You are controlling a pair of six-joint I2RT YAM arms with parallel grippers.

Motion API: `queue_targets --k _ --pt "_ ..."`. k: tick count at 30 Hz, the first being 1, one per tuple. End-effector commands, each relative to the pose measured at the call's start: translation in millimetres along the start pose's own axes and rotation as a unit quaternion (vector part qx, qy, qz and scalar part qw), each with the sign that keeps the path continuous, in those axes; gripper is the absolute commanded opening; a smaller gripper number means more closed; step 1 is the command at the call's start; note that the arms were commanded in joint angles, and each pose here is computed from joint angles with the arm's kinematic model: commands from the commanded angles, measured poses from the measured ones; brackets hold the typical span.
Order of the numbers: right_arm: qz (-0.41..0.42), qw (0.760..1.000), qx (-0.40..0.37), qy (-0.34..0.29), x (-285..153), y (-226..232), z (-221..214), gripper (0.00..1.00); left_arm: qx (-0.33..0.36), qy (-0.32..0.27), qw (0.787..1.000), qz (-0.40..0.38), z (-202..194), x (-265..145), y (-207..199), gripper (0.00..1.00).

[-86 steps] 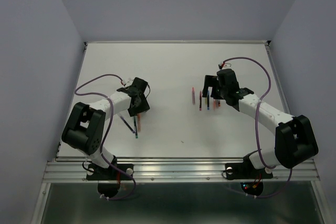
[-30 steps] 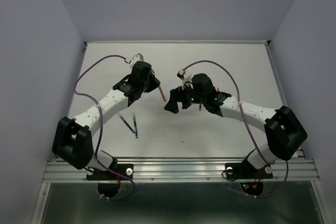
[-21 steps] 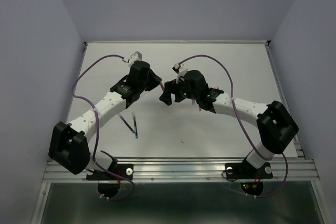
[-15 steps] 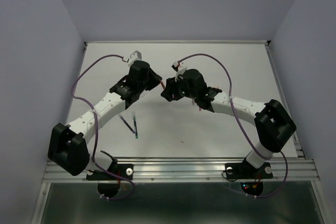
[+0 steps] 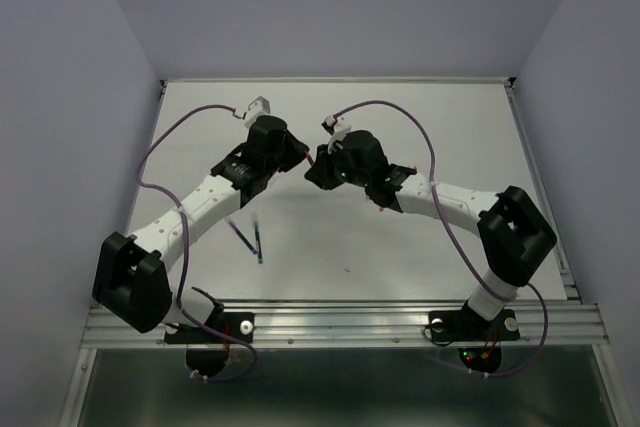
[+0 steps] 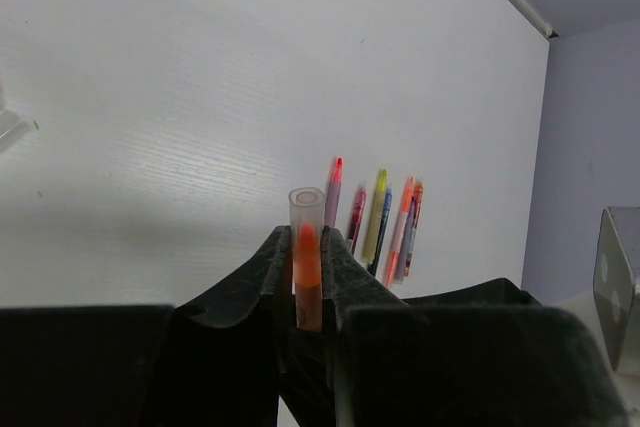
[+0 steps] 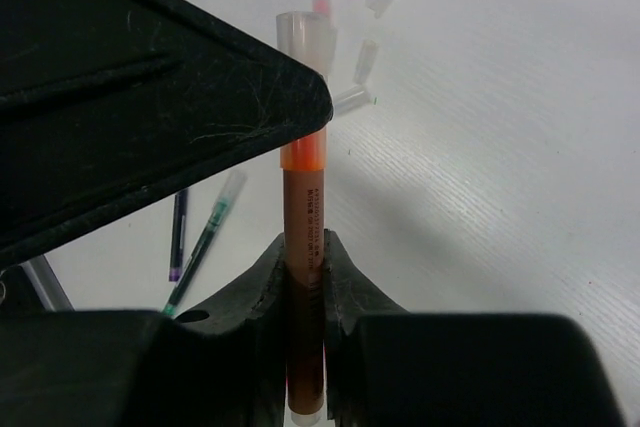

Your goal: Open the pen caps

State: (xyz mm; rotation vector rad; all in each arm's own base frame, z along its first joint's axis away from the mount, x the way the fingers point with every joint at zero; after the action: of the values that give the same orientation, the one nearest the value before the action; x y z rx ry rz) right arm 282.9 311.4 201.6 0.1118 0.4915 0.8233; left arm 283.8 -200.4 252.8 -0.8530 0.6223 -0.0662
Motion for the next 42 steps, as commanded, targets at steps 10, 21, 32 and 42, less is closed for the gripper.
queue_targets --k 10,21,32,42 --pt "0.079 0.995 -0.004 0.060 -30.1 30.2 -39.2 0.01 -0.004 -0.139 0.990 0.028 52.5 42.7 -24.5 0.00" --pt "0.072 0.993 0.054 0.070 -68.7 34.8 -69.1 0.01 -0.028 -0.179 0.983 0.041 102.0 54.9 -15.6 0.00" --pt "-0.262 0.956 0.097 0.089 -80.4 -78.1 -61.1 0.07 0.044 -0.061 0.982 0.172 48.3 35.5 74.5 0.00" --pt "-0.364 0.918 0.075 0.137 -76.6 -131.5 -66.7 0.13 0.058 -0.011 0.969 0.241 16.3 39.8 124.3 0.00"
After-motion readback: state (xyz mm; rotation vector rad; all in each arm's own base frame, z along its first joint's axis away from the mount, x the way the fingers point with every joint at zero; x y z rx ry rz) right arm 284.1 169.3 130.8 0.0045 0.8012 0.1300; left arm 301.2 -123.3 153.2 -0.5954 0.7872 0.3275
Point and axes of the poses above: each gripper's point midway between its finger pads, its own x axis out along the fingers, its own y axis along the line the jaws close on, z = x × y, the point moved 9 cm from there along -x, back along the fingers, and after that the axes turned 7 degrees about -x, right-handed, at the moved point
